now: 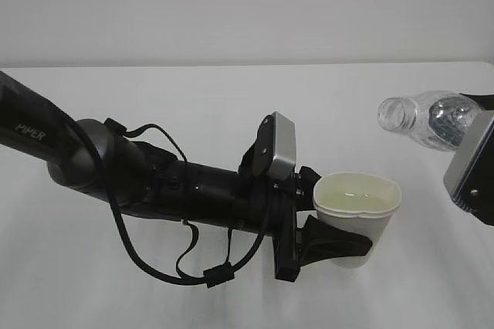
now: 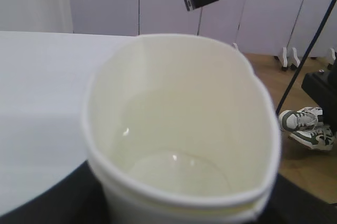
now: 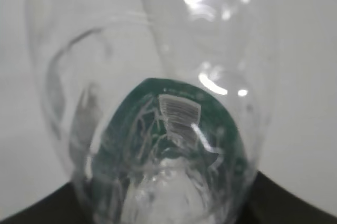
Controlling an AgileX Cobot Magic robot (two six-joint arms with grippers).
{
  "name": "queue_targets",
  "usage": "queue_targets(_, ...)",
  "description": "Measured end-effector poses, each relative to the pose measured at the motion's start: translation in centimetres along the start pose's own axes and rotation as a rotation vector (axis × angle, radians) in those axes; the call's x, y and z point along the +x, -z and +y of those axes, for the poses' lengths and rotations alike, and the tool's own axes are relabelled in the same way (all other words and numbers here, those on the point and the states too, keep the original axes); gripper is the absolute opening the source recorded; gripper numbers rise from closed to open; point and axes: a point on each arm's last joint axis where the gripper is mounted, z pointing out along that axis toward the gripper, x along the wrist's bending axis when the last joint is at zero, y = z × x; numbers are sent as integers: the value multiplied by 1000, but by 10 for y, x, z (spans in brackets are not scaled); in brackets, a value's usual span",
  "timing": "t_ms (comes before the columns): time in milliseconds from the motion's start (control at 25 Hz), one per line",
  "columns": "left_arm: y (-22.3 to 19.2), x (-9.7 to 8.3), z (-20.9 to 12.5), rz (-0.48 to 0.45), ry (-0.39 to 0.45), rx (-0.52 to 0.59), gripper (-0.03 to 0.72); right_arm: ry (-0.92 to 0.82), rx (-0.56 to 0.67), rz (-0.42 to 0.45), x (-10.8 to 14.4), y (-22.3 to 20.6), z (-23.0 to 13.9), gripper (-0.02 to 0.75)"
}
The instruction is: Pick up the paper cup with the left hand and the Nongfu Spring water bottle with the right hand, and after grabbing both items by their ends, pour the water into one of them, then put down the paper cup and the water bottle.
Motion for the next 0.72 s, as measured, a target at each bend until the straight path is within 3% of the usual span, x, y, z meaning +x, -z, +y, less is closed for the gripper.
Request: queue_targets(720,0,3,-5,34,0,51,424,-568,-28,-43,-4,0,1,340)
